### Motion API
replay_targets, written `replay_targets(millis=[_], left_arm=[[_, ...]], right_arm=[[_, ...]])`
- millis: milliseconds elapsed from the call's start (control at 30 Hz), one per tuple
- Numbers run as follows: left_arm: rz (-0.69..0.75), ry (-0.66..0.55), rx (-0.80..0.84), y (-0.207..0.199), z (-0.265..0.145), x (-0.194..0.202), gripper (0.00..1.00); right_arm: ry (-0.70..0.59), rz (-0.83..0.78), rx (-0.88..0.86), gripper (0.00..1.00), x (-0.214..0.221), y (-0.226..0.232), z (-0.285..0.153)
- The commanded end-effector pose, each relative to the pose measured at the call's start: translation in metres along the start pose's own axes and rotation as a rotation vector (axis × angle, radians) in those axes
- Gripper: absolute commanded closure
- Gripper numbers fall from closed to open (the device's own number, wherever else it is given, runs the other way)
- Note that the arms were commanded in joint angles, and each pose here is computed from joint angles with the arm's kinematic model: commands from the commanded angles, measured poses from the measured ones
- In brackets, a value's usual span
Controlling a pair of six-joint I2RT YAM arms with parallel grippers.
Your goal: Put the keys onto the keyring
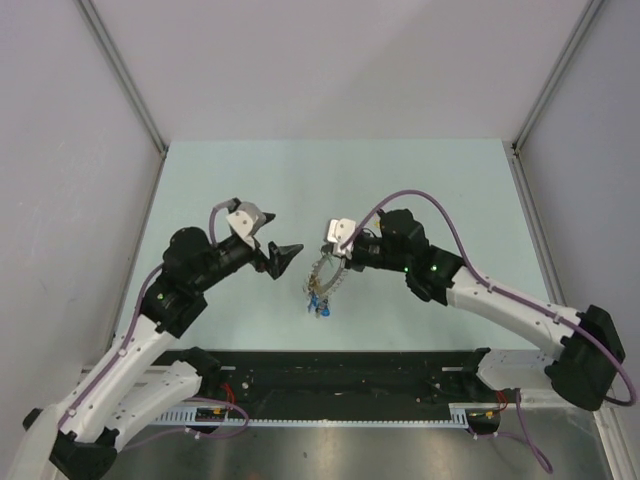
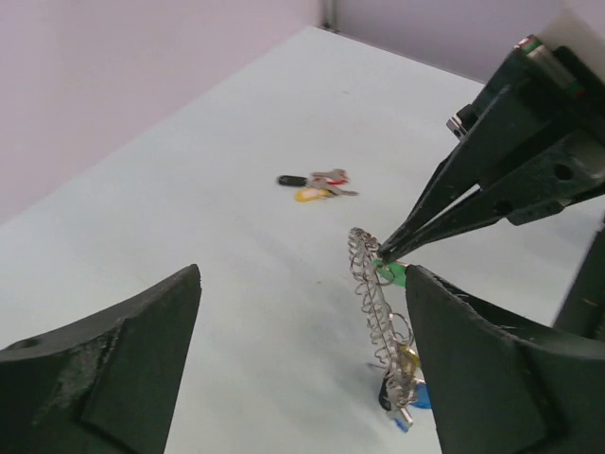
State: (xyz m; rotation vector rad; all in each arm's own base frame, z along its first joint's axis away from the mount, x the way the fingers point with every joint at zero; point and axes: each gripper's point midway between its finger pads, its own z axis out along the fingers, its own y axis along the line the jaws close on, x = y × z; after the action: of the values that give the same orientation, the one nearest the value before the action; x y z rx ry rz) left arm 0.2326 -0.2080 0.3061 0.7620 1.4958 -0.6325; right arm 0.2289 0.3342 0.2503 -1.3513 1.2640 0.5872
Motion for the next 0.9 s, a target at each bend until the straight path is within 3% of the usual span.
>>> replay_targets(millis=[0,67,300,533,733,867], left_arm=[[0.03,-0.019,-0.218,0.033,-0.025,0.004,0.03],[0.013,-0.016,-0.327,0.049,-0.037,0.013,0.0],[-0.049,-0.094,-0.624,0.081,-0.09,0.02,0.0],[-0.149,-0.121,-0.627,0.073,-0.1,0.03,0.0],[-0.169,-0.12,-0.612,0.068,-0.106,0.032,0.0],[-0.188,-0.139,-0.623,0.065,-0.115,0.033,0.0]], right_arm=[[-0.09,-0.05,0.149,1.0,-0.038,-0.061,0.023],[-0.121,-0.061,0.18,1.0,-0.052,-0.079,0.031],[-0.137,0.012,0.245,1.0,-0.036,-0.113,0.061],[0.04,0.257,0.181,1.0,0.043,-0.083,0.069],[0.12,0.444,0.18,1.0,0.099,-0.035,0.044],[0.171,0.536,0.209,0.94,0.129,-0.008,0.023]])
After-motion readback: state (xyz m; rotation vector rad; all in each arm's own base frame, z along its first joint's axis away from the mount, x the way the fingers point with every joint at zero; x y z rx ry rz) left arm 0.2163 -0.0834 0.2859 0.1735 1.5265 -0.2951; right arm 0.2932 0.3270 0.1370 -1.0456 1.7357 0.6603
